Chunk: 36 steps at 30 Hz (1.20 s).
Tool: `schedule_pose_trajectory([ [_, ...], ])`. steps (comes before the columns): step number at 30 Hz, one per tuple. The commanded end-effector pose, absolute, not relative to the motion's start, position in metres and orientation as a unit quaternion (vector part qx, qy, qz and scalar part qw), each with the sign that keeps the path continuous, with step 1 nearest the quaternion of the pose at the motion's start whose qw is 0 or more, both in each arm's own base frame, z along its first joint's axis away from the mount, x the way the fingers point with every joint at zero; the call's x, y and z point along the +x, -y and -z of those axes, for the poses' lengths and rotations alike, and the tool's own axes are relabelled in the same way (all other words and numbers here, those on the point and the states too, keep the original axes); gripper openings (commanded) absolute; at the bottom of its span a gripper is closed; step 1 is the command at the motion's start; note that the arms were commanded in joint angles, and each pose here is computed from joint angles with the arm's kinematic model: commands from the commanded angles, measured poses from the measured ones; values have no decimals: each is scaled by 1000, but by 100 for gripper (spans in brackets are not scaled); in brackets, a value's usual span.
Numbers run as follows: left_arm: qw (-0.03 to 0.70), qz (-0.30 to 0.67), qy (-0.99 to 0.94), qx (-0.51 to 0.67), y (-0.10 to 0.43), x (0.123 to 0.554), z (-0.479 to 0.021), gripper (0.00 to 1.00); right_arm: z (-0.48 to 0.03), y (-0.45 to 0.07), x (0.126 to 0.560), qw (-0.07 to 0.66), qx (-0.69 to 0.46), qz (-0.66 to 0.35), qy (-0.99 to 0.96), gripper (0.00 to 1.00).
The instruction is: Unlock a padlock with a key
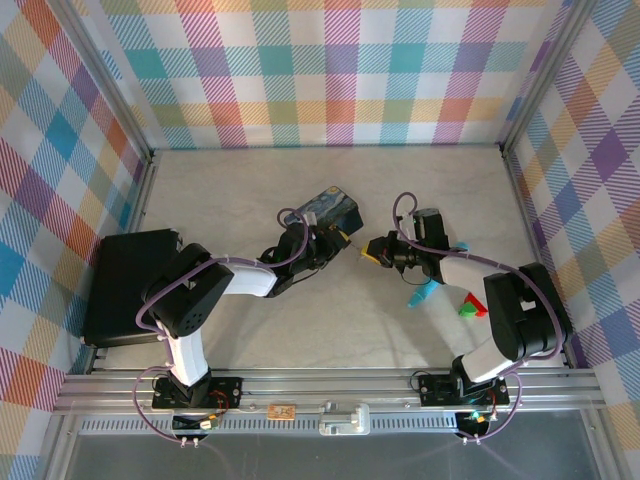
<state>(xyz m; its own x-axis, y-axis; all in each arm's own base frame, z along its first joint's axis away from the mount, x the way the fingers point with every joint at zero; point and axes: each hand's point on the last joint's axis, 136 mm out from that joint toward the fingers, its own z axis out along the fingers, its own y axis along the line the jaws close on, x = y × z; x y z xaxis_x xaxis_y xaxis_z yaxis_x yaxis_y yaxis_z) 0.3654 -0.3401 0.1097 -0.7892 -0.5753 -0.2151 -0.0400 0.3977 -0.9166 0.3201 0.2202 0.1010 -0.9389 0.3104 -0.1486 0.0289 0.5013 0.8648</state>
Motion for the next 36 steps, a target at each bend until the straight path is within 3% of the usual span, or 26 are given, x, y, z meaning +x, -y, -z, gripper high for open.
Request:
schedule_pose_trajectory([
  [1, 264, 537, -777, -195, 344, 372, -124, 0, -100, -225, 318, 137, 93, -500, -850, 0],
  [36, 265, 543, -772, -198, 351, 370, -128, 0, -108, -230, 316, 155, 106, -504, -843, 0],
])
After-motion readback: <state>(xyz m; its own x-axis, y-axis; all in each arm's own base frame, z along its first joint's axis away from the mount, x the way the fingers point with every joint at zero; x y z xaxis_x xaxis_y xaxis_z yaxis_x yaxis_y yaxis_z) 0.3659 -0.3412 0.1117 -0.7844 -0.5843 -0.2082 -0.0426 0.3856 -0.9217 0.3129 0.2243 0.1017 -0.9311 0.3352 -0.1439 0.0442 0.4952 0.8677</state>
